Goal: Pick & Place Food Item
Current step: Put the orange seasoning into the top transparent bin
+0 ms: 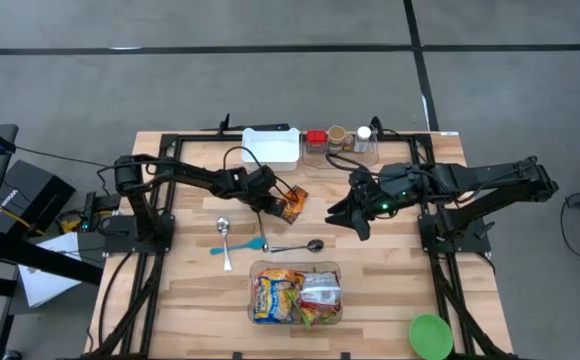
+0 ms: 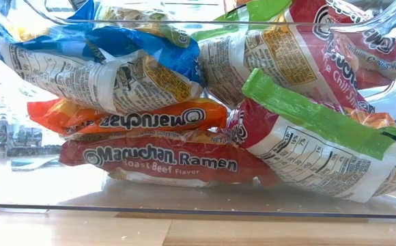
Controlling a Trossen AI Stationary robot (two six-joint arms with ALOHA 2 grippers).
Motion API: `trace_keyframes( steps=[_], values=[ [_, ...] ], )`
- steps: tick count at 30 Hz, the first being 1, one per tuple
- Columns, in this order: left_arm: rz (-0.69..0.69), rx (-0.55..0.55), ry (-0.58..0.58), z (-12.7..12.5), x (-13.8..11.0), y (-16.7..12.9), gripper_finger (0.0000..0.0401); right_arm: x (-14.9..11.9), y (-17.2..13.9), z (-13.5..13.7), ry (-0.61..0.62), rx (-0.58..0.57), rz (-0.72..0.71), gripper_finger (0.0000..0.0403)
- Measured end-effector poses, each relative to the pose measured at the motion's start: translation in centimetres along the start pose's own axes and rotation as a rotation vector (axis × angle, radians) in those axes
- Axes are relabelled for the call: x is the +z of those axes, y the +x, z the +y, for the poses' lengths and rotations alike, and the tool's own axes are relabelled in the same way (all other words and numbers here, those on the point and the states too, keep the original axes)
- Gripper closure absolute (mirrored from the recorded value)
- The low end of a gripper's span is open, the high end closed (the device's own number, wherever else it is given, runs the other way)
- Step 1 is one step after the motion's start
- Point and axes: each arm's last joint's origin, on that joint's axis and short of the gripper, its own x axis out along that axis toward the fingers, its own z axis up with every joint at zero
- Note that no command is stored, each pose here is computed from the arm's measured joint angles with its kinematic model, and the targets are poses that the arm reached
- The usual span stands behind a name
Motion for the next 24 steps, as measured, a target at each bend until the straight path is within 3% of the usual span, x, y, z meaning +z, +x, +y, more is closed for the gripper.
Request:
trace_keyframes(
  steps=[3, 8, 24],
  values=[
    [-0.012, 0.013, 0.003, 0.0, 0.0, 0.0, 0.0393, 0.0, 0.0, 0.0, 0.0, -0.001, 0.001, 0.0228],
    [-0.01, -0.001, 0.027, -0.1, 0.1, 0.0, 0.04, 0.0, 0.0, 0.0, 0.0, -0.001, 0.002, 0.0228],
    [-0.172, -0.297, 0.041, -3.5, 1.6, -4.7, 0.0401, 0.0, 0.0, 0.0, -0.011, -0.004, 0.005, 0.0228]
  ],
)
